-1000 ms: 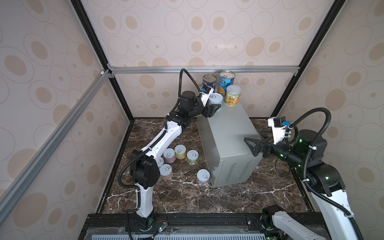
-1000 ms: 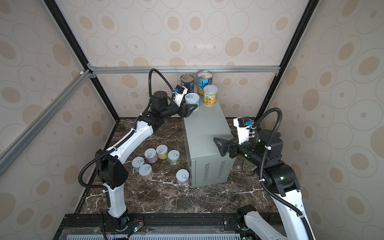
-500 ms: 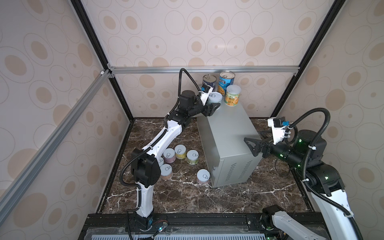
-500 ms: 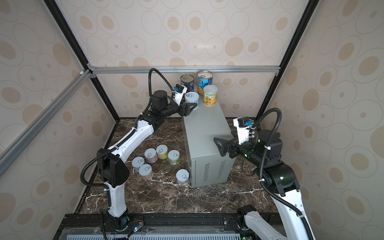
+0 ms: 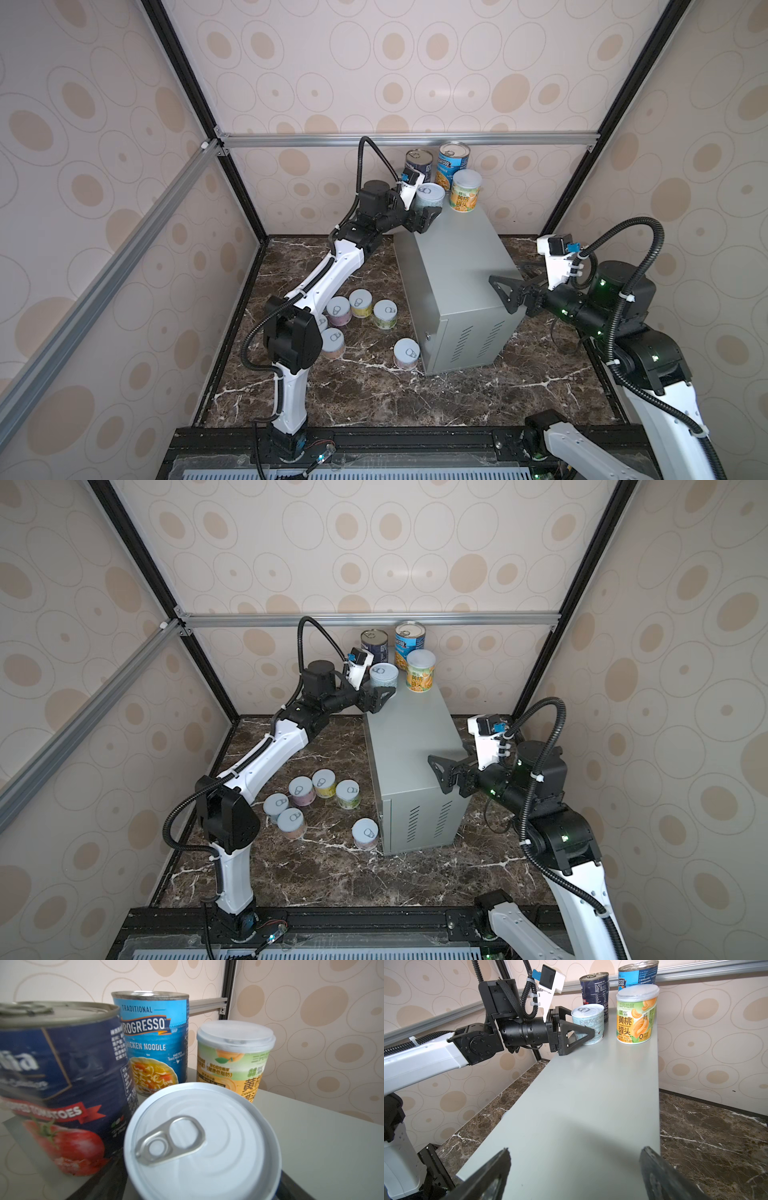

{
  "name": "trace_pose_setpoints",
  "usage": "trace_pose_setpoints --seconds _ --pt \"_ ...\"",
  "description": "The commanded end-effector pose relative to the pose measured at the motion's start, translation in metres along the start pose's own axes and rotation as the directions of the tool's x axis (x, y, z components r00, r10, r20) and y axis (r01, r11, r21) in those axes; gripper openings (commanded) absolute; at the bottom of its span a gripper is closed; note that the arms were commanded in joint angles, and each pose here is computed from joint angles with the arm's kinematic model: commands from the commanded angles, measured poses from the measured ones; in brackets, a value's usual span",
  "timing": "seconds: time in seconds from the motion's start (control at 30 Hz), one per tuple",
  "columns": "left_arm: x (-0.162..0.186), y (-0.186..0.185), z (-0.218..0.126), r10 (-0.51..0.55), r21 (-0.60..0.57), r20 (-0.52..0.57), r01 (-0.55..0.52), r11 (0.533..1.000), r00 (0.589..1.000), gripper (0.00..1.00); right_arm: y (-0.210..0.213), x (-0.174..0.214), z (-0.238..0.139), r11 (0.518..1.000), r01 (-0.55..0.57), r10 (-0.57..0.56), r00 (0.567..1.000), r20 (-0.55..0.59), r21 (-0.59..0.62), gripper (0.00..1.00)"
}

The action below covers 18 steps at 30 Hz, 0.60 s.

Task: Place and organize the canned foods onto the counter
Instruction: 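Open the left gripper and lift it away from the placed can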

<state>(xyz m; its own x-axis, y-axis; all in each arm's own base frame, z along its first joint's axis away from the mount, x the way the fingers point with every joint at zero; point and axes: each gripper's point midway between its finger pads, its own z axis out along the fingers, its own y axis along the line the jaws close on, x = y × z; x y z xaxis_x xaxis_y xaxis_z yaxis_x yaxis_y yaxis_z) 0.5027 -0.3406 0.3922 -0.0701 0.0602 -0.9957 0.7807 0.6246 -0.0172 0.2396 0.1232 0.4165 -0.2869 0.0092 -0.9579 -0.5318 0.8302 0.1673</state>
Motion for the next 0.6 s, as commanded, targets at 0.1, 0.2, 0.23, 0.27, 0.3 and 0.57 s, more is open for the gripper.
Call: trace_pose_setpoints --seconds 0.1,0.2,0.23,0.27,0.3,0.57 --pt "-0.007 -0.003 -0.011 -0.002 0.007 0.013 0.001 1.0 1.0 0.98 0.0 0.002 -0.002 1.0 0.008 -0.008 1.0 -0.001 0.001 1.0" --pt "-0.013 -0.008 -0.023 -0.002 0.009 0.025 0.002 1.0 1.0 0.98 0.0 0.003 -0.002 1.0 0.008 -0.008 1.0 -0.002 0.002 1.0" --pt "-0.015 -0.01 -0.028 -0.003 0.007 0.029 0.003 1.0 1.0 0.98 0.0 0.003 -0.002 1.0 0.007 -0.007 1.0 -0.002 0.002 1.0" --pt "-0.017 -0.013 -0.034 -0.003 0.008 0.034 0.002 1.0 0.999 0.98 0.0 0.003 -0.002 1.0 0.007 -0.007 1.0 -0.002 0.004 1.0" --pt "-0.018 -0.015 -0.039 -0.005 0.005 0.035 0.005 1.0 0.999 0.98 0.0 0.003 -0.002 1.0 0.008 -0.008 1.0 -0.002 0.004 1.0" --pt "-0.009 -0.023 -0.104 -0.037 -0.09 -0.028 0.034 0.995 0.999 0.98 0.0 0.0 -0.001 1.0 0.008 -0.008 1.0 -0.002 0.001 1.0"
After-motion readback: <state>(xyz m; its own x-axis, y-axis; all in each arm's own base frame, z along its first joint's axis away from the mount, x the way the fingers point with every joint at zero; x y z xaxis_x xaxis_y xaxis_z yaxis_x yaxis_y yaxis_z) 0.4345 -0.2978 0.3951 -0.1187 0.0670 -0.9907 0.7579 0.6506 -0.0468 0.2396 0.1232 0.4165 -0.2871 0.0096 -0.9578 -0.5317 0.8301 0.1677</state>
